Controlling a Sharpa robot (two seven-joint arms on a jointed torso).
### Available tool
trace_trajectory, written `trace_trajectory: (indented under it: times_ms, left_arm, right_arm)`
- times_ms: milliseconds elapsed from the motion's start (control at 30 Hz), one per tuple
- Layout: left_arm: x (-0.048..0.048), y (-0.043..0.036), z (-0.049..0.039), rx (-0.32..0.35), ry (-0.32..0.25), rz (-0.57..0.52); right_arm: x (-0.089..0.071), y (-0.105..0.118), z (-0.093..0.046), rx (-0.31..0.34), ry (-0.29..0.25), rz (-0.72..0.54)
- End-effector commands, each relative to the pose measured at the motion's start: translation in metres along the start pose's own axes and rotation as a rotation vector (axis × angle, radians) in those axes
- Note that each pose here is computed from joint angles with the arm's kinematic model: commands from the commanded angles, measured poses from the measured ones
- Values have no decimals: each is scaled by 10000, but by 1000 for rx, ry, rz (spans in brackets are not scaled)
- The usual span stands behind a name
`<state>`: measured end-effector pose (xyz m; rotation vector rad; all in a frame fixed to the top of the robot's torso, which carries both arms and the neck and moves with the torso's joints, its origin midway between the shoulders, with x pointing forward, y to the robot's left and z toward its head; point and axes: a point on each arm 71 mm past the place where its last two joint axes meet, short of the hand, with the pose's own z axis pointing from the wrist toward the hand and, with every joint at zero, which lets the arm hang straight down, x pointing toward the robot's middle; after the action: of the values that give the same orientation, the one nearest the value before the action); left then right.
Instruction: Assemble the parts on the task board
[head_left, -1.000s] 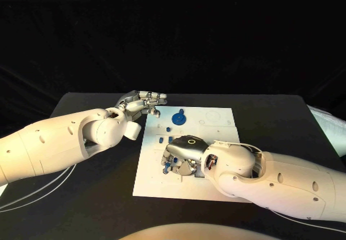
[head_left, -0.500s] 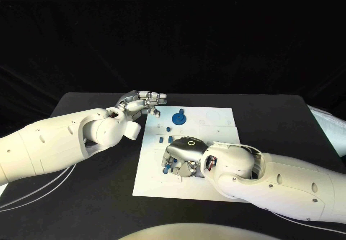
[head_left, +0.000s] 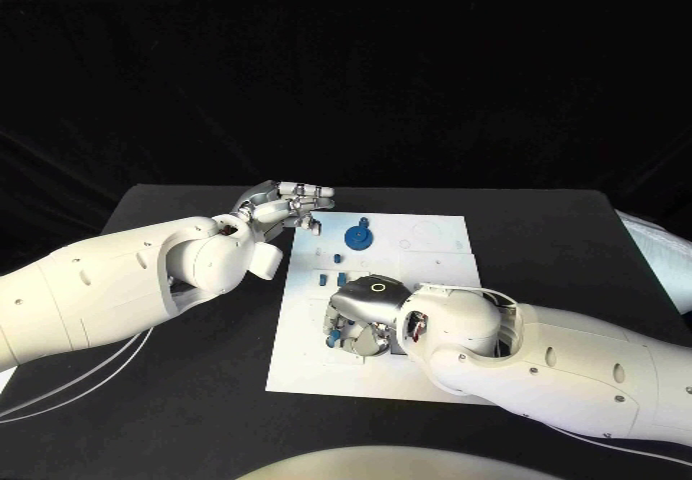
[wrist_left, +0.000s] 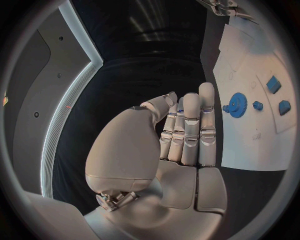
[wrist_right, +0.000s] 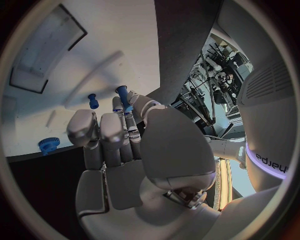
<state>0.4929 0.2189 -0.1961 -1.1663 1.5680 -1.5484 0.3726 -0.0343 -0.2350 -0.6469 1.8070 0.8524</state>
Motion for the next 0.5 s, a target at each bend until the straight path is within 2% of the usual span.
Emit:
trace_trajectory:
  times_ms: [33,300,500]
  left_arm:
    - [24,-7,2,7,19,-10]
    - [22,-7,0,6,19,-10]
    - [16,-6,-1,5,19,-10]
  right_arm:
    - [65,-23,4,23,39,-43]
    - [24,-15,-4,15,-38,-33]
    - [-36,-2,-62,-7,-148,3]
